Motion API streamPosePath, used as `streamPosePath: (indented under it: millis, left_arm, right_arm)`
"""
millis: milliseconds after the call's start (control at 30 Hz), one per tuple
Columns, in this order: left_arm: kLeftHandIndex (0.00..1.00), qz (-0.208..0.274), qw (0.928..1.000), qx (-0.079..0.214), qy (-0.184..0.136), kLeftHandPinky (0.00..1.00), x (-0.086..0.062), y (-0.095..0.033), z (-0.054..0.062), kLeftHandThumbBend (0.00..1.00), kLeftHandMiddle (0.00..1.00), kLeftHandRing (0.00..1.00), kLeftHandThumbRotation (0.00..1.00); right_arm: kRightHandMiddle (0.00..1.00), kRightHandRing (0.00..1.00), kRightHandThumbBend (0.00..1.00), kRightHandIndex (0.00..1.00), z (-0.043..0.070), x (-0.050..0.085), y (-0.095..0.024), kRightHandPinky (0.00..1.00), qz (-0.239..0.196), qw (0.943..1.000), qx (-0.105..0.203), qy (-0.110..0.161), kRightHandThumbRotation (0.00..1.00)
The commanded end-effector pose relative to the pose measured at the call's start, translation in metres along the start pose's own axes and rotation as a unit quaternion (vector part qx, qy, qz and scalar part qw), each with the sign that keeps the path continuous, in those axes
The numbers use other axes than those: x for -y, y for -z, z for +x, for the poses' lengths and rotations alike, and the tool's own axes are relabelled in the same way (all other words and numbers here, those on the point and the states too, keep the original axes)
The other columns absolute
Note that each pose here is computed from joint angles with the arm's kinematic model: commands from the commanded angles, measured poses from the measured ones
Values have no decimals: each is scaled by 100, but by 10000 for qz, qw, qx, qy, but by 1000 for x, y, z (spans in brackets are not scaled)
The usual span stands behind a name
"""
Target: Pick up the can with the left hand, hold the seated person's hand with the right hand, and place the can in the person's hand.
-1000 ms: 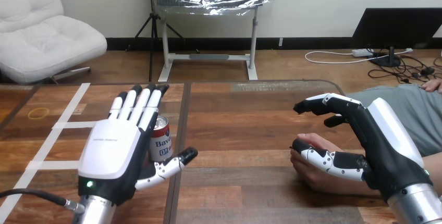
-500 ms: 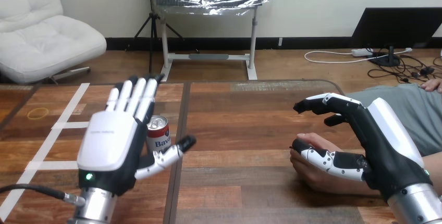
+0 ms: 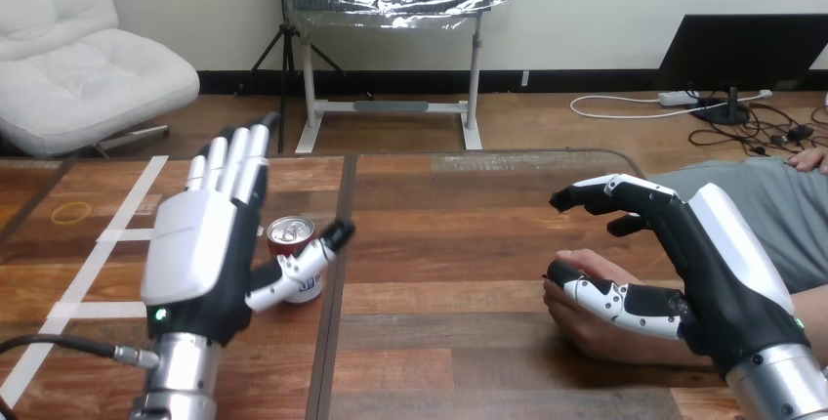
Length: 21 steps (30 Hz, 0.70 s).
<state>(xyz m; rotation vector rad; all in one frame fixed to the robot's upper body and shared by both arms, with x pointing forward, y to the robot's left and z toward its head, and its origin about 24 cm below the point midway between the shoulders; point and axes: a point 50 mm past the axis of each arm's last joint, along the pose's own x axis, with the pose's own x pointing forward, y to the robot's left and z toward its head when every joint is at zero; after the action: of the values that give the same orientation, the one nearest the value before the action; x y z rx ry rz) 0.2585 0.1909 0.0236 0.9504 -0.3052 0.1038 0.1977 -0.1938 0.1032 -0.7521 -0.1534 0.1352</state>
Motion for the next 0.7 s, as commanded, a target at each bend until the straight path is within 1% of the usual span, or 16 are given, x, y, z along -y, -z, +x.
streamPosePath:
  millis: [0,167,333,533,667]
  left_arm:
    - [100,-344,9992,-14,-190,91,-7,-5,27,69,100,99,68]
    - [100,-689,9973,-261,-29,90,-4,-2,33,72,100,97,63]
    - [100,-906,9951,-399,45,89,-1,1,37,74,100,96,58]
    - [100,-1208,9908,-601,91,89,2,4,44,78,100,96,52]
    - [100,-1425,9866,-782,146,89,6,5,48,80,100,95,49]
  right_arm:
    - [78,78,56,69,9,12,-15,70,-122,9988,427,215,0]
    - [78,78,56,69,9,12,-14,70,-120,9987,438,213,0]
    - [78,78,56,69,9,12,-14,70,-112,9988,426,211,0]
    - [78,78,57,69,9,13,-14,70,-141,9988,421,198,0]
    - [78,78,57,69,9,13,-14,70,-136,9989,412,194,0]
